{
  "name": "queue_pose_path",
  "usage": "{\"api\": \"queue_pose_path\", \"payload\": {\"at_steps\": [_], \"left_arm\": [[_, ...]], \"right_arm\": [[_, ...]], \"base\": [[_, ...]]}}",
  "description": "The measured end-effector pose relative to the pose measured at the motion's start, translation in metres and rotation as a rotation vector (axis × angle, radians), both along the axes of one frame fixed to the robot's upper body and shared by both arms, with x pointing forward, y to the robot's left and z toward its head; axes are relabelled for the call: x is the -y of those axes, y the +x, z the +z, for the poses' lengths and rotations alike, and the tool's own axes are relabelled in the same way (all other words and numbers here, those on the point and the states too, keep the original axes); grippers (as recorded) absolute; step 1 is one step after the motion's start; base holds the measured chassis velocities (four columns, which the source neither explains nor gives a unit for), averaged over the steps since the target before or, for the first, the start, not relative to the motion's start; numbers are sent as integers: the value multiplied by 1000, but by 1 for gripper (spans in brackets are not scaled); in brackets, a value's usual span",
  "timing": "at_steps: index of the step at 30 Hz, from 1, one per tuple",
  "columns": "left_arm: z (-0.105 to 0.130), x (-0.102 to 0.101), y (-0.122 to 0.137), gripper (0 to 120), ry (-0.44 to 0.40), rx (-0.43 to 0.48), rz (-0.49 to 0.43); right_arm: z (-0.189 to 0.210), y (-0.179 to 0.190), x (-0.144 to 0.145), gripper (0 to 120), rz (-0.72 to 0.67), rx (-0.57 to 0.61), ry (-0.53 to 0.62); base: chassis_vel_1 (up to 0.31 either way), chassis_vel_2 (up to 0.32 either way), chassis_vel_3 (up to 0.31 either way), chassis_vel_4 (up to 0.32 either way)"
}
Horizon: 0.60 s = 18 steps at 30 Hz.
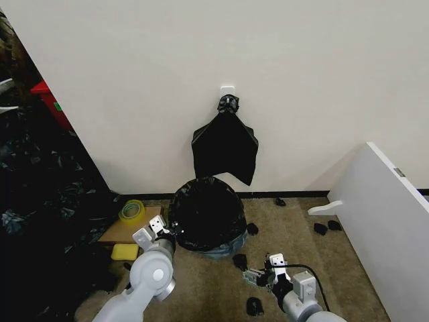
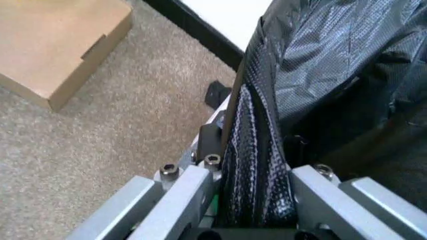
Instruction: Place the garbage bag over the trash bin.
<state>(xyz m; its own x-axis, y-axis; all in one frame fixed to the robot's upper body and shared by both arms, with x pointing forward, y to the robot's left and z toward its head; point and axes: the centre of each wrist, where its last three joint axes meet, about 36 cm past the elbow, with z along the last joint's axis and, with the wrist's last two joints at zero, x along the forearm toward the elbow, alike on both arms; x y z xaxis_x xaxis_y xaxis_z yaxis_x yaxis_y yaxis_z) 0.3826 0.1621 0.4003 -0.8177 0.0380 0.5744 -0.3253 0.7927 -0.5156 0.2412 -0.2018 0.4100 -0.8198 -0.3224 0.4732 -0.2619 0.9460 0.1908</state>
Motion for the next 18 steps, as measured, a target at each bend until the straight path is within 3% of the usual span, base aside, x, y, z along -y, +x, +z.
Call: {"api": "queue_pose_path", "payload": {"at_steps": [8,11,13,18], "left_arm": [[-19,9,23,0,26,-35,7],[-15,13,36,13,23,-41,-13],[-13,13,36,14,21,-40,-16],[-2,11,30,36,21,-37,-35]], "right_arm": [[14,-1,2,100,-48,31,43],[22,1,-3,100,-59,48,66],[22,1,-3,100,-58,48,66],[23,4,-5,100,-60,51,67]], "base": [[0,0,0,0],[0,0,0,0],[0,0,0,0],[0,0,0,0]]}}
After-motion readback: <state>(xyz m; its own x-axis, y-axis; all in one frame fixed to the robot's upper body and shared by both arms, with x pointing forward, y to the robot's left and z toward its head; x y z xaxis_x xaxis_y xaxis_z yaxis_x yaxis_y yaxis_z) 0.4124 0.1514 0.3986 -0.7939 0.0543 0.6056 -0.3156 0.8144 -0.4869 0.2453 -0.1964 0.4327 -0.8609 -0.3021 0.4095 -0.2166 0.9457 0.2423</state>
